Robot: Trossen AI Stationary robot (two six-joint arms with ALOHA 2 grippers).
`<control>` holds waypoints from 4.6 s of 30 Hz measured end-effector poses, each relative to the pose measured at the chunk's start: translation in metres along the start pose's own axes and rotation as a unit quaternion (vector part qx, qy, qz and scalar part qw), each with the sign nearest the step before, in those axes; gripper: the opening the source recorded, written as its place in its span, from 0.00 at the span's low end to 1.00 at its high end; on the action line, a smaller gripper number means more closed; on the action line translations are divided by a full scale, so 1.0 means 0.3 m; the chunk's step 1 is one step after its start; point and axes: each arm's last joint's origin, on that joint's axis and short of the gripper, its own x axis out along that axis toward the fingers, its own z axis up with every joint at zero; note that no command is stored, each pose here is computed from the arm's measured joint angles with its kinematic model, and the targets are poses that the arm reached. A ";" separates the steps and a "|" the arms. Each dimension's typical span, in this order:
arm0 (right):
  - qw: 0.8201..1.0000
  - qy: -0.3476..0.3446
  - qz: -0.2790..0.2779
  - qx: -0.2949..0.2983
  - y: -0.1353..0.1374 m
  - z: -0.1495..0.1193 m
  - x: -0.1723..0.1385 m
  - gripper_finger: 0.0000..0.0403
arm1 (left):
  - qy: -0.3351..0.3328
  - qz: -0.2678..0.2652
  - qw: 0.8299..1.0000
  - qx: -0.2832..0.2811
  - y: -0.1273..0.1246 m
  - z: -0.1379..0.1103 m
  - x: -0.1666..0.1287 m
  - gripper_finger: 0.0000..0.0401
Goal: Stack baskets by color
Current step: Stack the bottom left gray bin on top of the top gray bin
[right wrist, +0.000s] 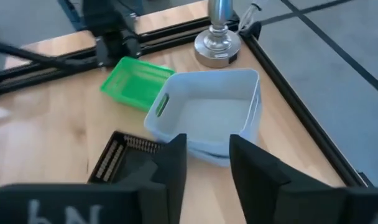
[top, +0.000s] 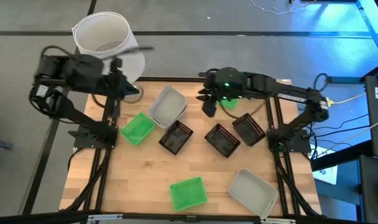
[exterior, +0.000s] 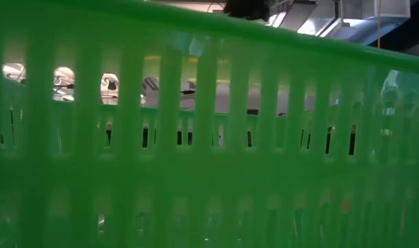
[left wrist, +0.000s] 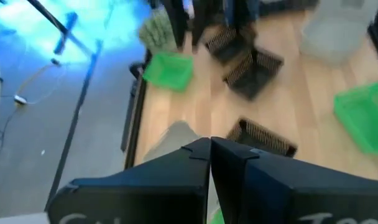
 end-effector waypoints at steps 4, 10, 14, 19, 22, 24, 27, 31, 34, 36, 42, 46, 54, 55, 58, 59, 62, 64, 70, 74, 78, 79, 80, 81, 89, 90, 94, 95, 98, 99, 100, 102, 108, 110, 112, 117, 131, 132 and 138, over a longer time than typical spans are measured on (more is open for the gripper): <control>1.000 0.010 -0.010 0.007 -0.008 0.042 0.099 0.31 | -0.018 0.005 1.000 -0.016 0.015 -0.032 -0.068 0.00; 0.998 0.048 -0.035 0.011 -0.010 0.080 0.260 0.30 | -0.040 0.007 0.999 -0.030 0.031 -0.076 -0.149 0.01; 0.994 0.081 -0.072 0.034 -0.030 0.089 0.342 0.29 | -0.052 0.006 0.998 -0.032 0.037 -0.094 -0.182 0.00; 0.986 0.122 -0.095 0.060 -0.067 0.074 0.437 0.29 | -0.064 0.009 0.997 -0.033 0.044 -0.111 -0.213 0.01; 0.984 0.136 -0.100 0.063 -0.087 0.060 0.488 0.29 | -0.065 0.029 0.997 -0.035 0.050 -0.118 -0.224 0.01; 0.982 0.146 -0.102 0.060 -0.097 0.045 0.520 0.29 | -0.065 0.044 0.996 -0.037 0.054 -0.122 -0.229 0.00; 0.981 0.154 -0.104 0.056 -0.106 0.034 0.541 0.29 | -0.064 0.052 0.996 -0.037 0.055 -0.122 -0.229 0.01; 0.980 0.162 -0.106 0.054 -0.110 0.023 0.556 0.29 | -0.065 0.052 0.996 -0.038 0.056 -0.126 -0.235 0.01; 0.979 0.167 -0.107 0.053 -0.113 0.020 0.558 0.29 | -0.066 0.052 0.996 -0.038 0.057 -0.127 -0.237 0.00; 0.977 0.174 -0.111 0.052 -0.114 0.016 0.553 0.29 | -0.065 0.050 0.996 -0.038 0.056 -0.127 -0.236 0.01; 0.974 0.189 -0.117 0.052 -0.126 0.007 0.550 0.29 | -0.064 0.046 0.996 -0.037 0.055 -0.128 -0.236 0.01; 0.973 0.188 -0.118 0.056 -0.131 0.008 0.550 0.29 | -0.064 0.045 0.996 -0.037 0.055 -0.129 -0.236 0.00; 0.969 0.216 -0.106 0.053 -0.133 -0.037 0.623 0.29 | -0.064 0.045 0.996 -0.036 0.055 -0.129 -0.236 0.01; 0.968 0.220 -0.106 0.053 -0.133 -0.043 0.632 0.29 | -0.064 0.045 0.996 -0.036 0.055 -0.129 -0.236 0.00; 0.968 0.220 -0.112 0.042 -0.137 -0.049 0.645 0.29 | -0.064 0.045 0.996 -0.036 0.055 -0.129 -0.236 0.01; 0.968 0.221 -0.112 0.037 -0.137 -0.049 0.645 0.29 | -0.064 0.044 0.996 -0.036 0.055 -0.129 -0.236 0.01; 0.969 0.215 -0.117 0.026 -0.138 -0.045 0.646 0.28 | -0.064 0.044 0.996 -0.036 0.055 -0.129 -0.236 0.02; 0.969 0.212 -0.125 0.027 -0.141 -0.044 0.647 0.25 | -0.064 0.045 0.996 -0.036 0.055 -0.129 -0.236 0.01; 0.968 0.207 -0.134 0.053 -0.148 -0.043 0.647 0.04 | -0.064 0.045 0.996 -0.036 0.055 -0.129 -0.236 0.01; 0.967 0.205 -0.140 0.065 -0.149 -0.044 0.649 0.02 | -0.064 0.045 0.996 -0.036 0.055 -0.129 -0.236 0.02; 0.967 0.201 -0.137 0.071 -0.152 -0.037 0.646 0.01 | -0.064 0.045 0.996 -0.036 0.055 -0.129 -0.236 0.00; 0.968 0.198 -0.136 0.073 -0.153 -0.030 0.642 0.01 | -0.064 0.045 0.996 -0.036 0.055 -0.129 -0.236 0.00; 0.969 0.193 -0.135 0.073 -0.152 -0.021 0.637 0.01 | -0.064 0.045 0.996 -0.036 0.055 -0.129 -0.236 0.00; 0.971 0.186 -0.133 0.072 -0.151 -0.010 0.630 0.01 | -0.064 0.045 0.996 -0.036 0.055 -0.129 -0.236 0.01; 0.969 0.205 -0.103 0.090 -0.145 0.041 0.552 0.00 | -0.055 0.044 0.997 -0.033 0.054 -0.135 -0.235 0.00; 0.967 0.213 -0.103 0.090 -0.146 0.036 0.549 0.00 | -0.055 0.044 0.997 -0.033 0.054 -0.135 -0.235 0.00; 0.964 0.228 -0.097 0.097 -0.161 0.016 0.564 0.00 | -0.055 0.044 0.997 -0.033 0.054 -0.135 -0.235 0.01; 0.965 0.225 -0.097 0.097 -0.163 0.014 0.571 0.00 | -0.055 0.044 0.997 -0.033 0.054 -0.135 -0.235 0.01; 0.968 0.210 -0.094 0.098 -0.164 0.020 0.579 0.00 | -0.055 0.044 0.997 -0.033 0.054 -0.134 -0.235 0.01; 0.969 0.205 -0.092 0.099 -0.163 0.023 0.581 0.00 | -0.055 0.044 0.997 -0.033 0.054 -0.134 -0.235 0.00; 0.970 0.204 -0.091 0.100 -0.163 0.024 0.581 0.00 | -0.055 0.044 0.997 -0.033 0.054 -0.134 -0.235 0.00; 0.969 0.206 -0.089 0.101 -0.162 0.023 0.581 0.00 | -0.055 0.044 0.997 -0.033 0.054 -0.134 -0.235 0.00; 0.967 0.220 -0.081 0.104 -0.169 -0.008 0.612 0.00 | -0.055 0.044 0.997 -0.033 0.054 -0.134 -0.235 0.01; 0.966 0.222 -0.077 0.107 -0.177 -0.023 0.631 0.00 | -0.055 0.044 0.997 -0.033 0.054 -0.134 -0.235 0.00; 0.966 0.222 -0.080 0.105 -0.181 -0.031 0.641 0.00 | -0.055 0.044 0.997 -0.033 0.054 -0.134 -0.235 0.00; 0.968 0.213 -0.088 0.097 -0.195 -0.034 0.651 0.00 | -0.055 0.044 0.997 -0.033 0.054 -0.134 -0.235 0.01; 0.967 0.220 -0.076 0.101 -0.214 -0.044 0.670 0.02 | -0.055 0.044 0.997 -0.033 0.054 -0.134 -0.235 0.00; 0.967 0.223 -0.075 0.102 -0.213 -0.048 0.675 0.03 | -0.055 0.044 0.997 -0.033 0.054 -0.134 -0.235 0.00; 0.965 0.229 -0.057 0.112 -0.212 -0.060 0.695 0.10 | -0.055 0.044 0.997 -0.033 0.054 -0.134 -0.235 0.01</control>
